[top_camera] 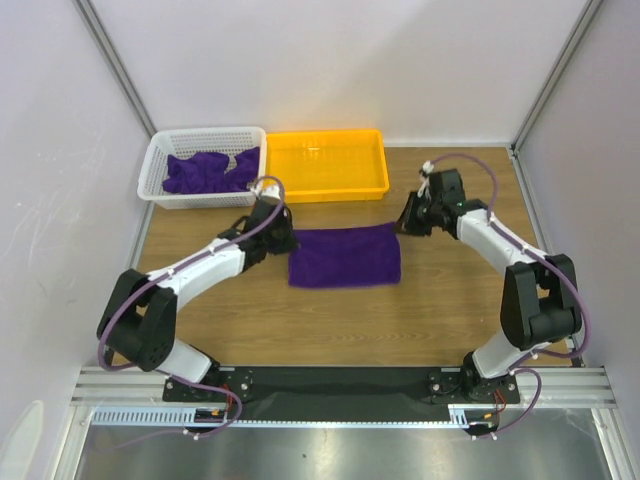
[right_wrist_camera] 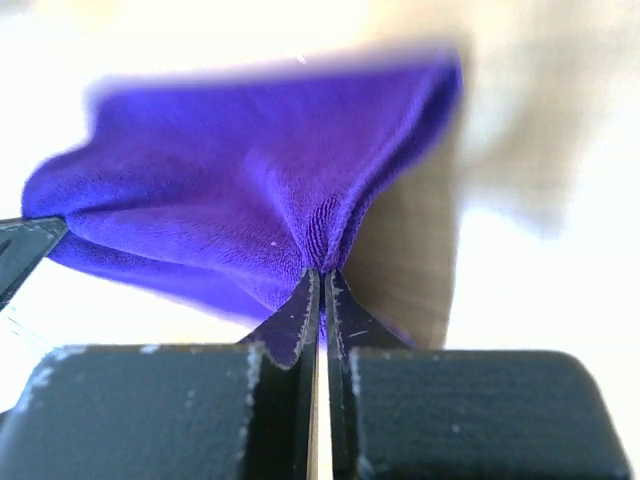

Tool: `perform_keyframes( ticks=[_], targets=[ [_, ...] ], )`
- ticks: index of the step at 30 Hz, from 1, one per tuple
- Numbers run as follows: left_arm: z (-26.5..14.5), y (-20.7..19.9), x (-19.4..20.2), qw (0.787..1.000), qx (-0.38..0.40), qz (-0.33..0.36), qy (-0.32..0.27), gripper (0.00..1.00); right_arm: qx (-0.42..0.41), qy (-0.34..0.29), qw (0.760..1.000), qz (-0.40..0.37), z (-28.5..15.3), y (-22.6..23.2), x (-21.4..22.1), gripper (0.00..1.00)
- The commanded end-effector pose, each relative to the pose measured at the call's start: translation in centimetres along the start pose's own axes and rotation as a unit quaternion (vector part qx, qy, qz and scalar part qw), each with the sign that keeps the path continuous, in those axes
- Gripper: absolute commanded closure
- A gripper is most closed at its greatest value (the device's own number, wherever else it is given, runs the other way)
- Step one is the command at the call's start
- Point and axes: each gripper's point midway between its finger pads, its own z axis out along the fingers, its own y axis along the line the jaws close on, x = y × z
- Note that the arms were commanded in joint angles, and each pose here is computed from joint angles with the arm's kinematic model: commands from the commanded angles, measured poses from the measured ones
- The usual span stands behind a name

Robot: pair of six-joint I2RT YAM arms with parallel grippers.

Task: Fold and stack the towels
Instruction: Fold the towel

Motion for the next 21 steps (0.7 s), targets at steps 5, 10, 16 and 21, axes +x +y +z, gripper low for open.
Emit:
perform_keyframes(
  ticks=[5,10,16,21],
  targets=[
    [-5.5,-4.9,-14.2,0.979,0.079,0.073,-0.175,0.99,-0.077,-0.141,0.985,-0.058,-6.8,6.9,-11.2,1.0],
    [-9.4,-6.6,-17.0,0.96,0.11,0.104,-0.235,1.0,-0.083,-0.179,0.977,-0.077,-9.7,8.3,-12.9,1.0],
    [-11.1,-5.3,-14.9,0.96,0.115,0.096,-0.236,1.0,-0.075,-0.182,0.978,-0.073,-11.3,7.4,-10.3,1.0],
    [-10.8,-3.7,-11.3,0.971,0.116,0.067,-0.198,1.0,-0.049,-0.153,0.986,-0.044,-11.1,5.2,-6.8,1.0]
  ],
)
